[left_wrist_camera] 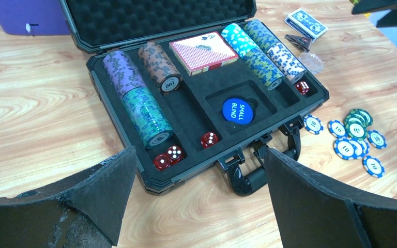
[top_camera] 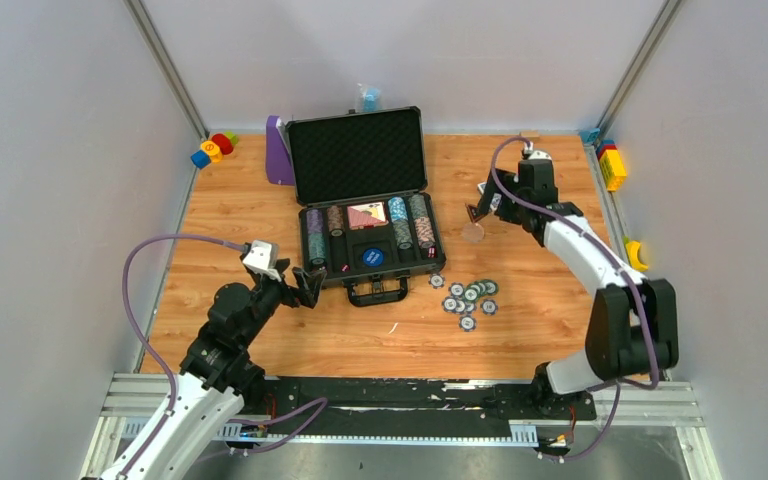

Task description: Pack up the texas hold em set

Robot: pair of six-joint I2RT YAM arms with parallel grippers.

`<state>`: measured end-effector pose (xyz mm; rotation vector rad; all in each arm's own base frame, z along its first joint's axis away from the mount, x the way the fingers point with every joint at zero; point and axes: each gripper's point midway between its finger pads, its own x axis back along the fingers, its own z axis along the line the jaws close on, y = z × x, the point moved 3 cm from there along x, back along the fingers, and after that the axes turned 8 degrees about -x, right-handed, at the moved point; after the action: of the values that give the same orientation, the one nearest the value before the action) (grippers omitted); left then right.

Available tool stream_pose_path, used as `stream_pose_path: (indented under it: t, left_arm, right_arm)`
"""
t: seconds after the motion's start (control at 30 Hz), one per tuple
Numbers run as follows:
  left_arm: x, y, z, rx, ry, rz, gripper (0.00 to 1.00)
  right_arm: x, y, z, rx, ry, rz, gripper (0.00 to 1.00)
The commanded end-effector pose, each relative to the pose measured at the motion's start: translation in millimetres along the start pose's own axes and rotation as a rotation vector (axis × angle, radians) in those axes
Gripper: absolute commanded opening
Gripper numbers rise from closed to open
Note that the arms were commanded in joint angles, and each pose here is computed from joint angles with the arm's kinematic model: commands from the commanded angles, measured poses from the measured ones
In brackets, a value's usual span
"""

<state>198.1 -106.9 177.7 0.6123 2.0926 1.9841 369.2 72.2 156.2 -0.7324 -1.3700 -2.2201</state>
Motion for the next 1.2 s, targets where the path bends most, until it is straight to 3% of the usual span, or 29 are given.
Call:
stream_pose_path:
  t: [0.0, 0.07, 0.27, 0.33, 0.67, 1.07, 1.17]
  left_arm:
    - [-1.1, 7.9, -1.0, -0.013, -0.009, -0.039, 1.0]
    - [-0.9, 7.7, -0.9, -0.013, -0.008, -0.039, 1.0]
    - [-1.0, 7.6, -0.6, -0.012, -0.006, -0.04, 1.0]
    - [-1.1, 7.7, 0.1, -0.012, -0.001, -0.04, 1.0]
    - [-2.3, 6.2, 4.5, -0.007, 0.03, -0.035, 1.0]
    - [-2.9, 5.9, 4.2, -0.007, 0.029, -0.032, 1.0]
    - [-3.1, 5.6, 4.7, -0.006, 0.032, -0.031, 1.0]
  right_arm:
    - [-22.8, 39.2, 9.7, 0.096, 0.056, 0.009, 0.93]
    - [-38.9, 50.2, 0.4, 0.083, 0.048, 0.064, 0.91]
    - [-100.1, 51.8, -16.3, 0.241, -0.021, 0.221, 0.91]
    - [-115.4, 52.6, -24.6, 0.272, -0.062, 0.248, 1.0]
    - [-147.3, 50.9, -34.7, 0.326, -0.028, 0.334, 0.99]
    - [-169.2, 43.6, -46.9, 0.387, -0.125, 0.346, 0.84]
    - [-170.7, 45.8, -44.5, 0.373, -0.133, 0.333, 0.75]
